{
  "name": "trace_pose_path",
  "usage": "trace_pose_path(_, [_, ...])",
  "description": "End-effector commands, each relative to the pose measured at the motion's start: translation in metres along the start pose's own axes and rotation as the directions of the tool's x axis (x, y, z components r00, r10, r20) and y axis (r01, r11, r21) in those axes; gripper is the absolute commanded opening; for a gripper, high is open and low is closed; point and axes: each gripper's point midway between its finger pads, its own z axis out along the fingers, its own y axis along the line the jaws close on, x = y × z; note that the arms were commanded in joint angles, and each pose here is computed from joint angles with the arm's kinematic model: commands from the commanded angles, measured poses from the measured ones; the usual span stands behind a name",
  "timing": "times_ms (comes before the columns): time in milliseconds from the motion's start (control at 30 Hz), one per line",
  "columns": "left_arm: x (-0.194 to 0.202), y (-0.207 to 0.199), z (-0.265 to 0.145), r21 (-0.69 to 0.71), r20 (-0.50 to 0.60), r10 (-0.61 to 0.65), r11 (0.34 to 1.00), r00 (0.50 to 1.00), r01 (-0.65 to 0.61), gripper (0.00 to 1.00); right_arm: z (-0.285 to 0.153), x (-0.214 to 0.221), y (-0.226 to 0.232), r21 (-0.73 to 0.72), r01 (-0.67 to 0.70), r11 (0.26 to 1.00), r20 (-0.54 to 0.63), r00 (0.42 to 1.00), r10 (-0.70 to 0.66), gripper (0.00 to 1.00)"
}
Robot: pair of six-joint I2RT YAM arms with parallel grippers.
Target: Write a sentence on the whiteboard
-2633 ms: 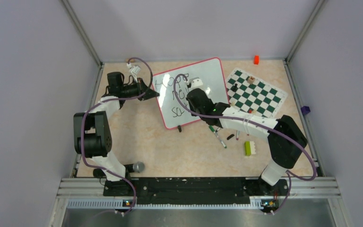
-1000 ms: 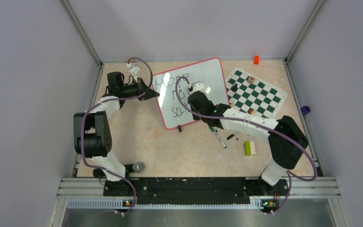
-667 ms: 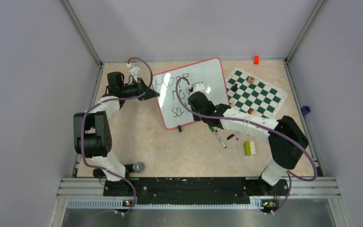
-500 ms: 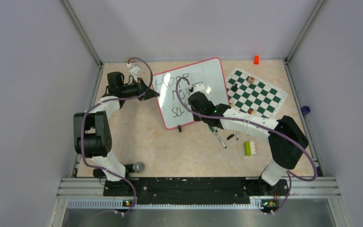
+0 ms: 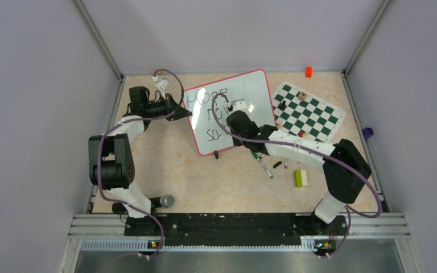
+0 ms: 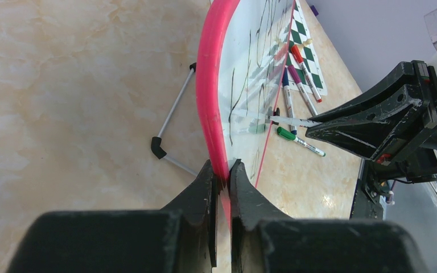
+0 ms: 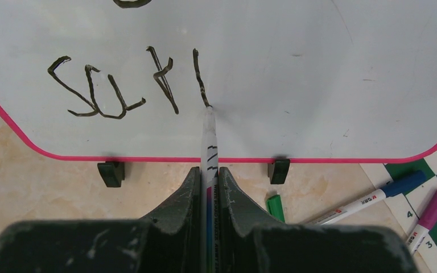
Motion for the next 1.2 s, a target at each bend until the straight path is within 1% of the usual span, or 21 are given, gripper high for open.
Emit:
trace_pose_path(0, [0.018,0.039,0.005,-0.177,-0.042,0.077,0.981,0.996,-0.084,0.00,0.002,-0.013,0.000,0.014,-0.009,1.000,0.032,0.999,0.009,0.00])
trace_pose_path(433, [0.018,0.039,0.005,-0.176,-0.042,0.078,0.981,0.996,-0.084,0.00,0.004,-0.032,0.004,0.010,-0.005,1.000,0.089,0.996,0.004,0.00])
trace_pose_path(1167, [0.018,0.039,0.005,-0.177,-0.042,0.078,0.981,0.996,-0.084,0.00,0.011,-0.047,0.005,0.036,0.004,0.999,0.129,0.992,-0.008,0.00])
